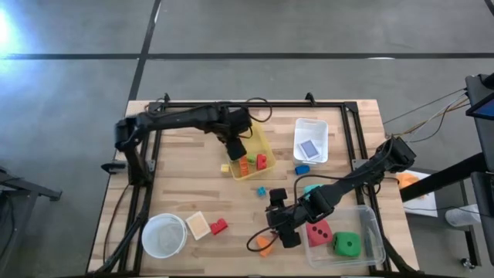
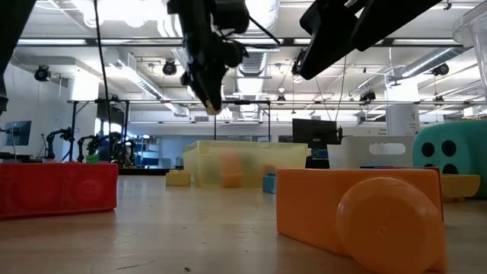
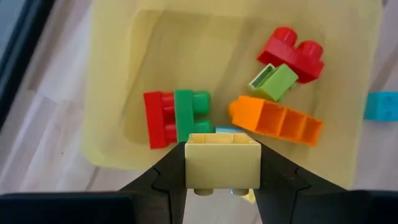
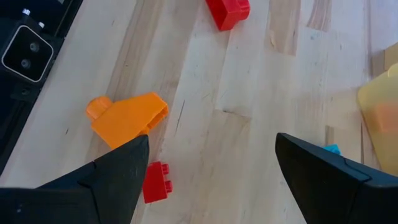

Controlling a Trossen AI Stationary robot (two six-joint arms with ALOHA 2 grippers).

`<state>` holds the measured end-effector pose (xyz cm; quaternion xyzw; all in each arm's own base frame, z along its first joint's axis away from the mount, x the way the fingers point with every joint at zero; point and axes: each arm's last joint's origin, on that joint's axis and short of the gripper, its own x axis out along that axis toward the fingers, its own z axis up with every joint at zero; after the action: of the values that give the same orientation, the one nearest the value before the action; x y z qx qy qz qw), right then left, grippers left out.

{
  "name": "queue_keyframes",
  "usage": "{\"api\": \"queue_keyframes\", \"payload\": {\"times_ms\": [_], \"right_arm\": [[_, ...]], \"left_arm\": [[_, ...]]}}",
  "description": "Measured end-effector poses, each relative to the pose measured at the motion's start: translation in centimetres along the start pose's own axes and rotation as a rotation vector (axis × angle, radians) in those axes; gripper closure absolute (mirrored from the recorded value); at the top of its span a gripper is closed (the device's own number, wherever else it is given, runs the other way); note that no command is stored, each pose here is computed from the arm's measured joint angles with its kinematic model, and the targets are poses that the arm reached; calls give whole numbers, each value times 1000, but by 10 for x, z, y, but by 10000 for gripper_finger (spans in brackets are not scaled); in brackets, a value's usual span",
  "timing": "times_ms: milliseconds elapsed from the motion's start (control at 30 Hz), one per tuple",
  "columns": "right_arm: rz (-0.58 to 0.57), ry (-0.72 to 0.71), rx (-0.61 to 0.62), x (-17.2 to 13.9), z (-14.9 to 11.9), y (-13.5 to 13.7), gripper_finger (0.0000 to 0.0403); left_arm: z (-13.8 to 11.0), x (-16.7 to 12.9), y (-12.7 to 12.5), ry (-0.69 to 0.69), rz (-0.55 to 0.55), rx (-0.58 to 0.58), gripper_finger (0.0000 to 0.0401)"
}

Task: Pick & Place Toys
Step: Put the yellow game piece into the yellow bin

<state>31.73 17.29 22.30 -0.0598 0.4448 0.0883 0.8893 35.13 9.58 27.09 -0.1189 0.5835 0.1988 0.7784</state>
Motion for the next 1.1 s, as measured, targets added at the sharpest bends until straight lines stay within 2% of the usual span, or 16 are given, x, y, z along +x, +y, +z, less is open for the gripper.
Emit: {"api": "queue_keyframes", "payload": {"times_ms": [167, 300, 467, 633, 1100], "right_arm": [[0, 0, 4, 0, 0, 0, 60], [19, 4, 6, 0, -1, 2, 60], [50, 17, -8, -1, -2, 7, 60], [53, 18, -12, -1, -3, 8, 60], [53, 17, -15, -1, -3, 8, 60]], "left_arm": [[6, 27, 1, 48, 16, 41, 263], [7, 41, 15, 64, 29, 4, 263], [1, 59, 27, 30, -79, -43, 263], [-11, 76, 35, 54, -81, -64, 263], [-28, 99, 35, 43, -78, -77, 263]]}}
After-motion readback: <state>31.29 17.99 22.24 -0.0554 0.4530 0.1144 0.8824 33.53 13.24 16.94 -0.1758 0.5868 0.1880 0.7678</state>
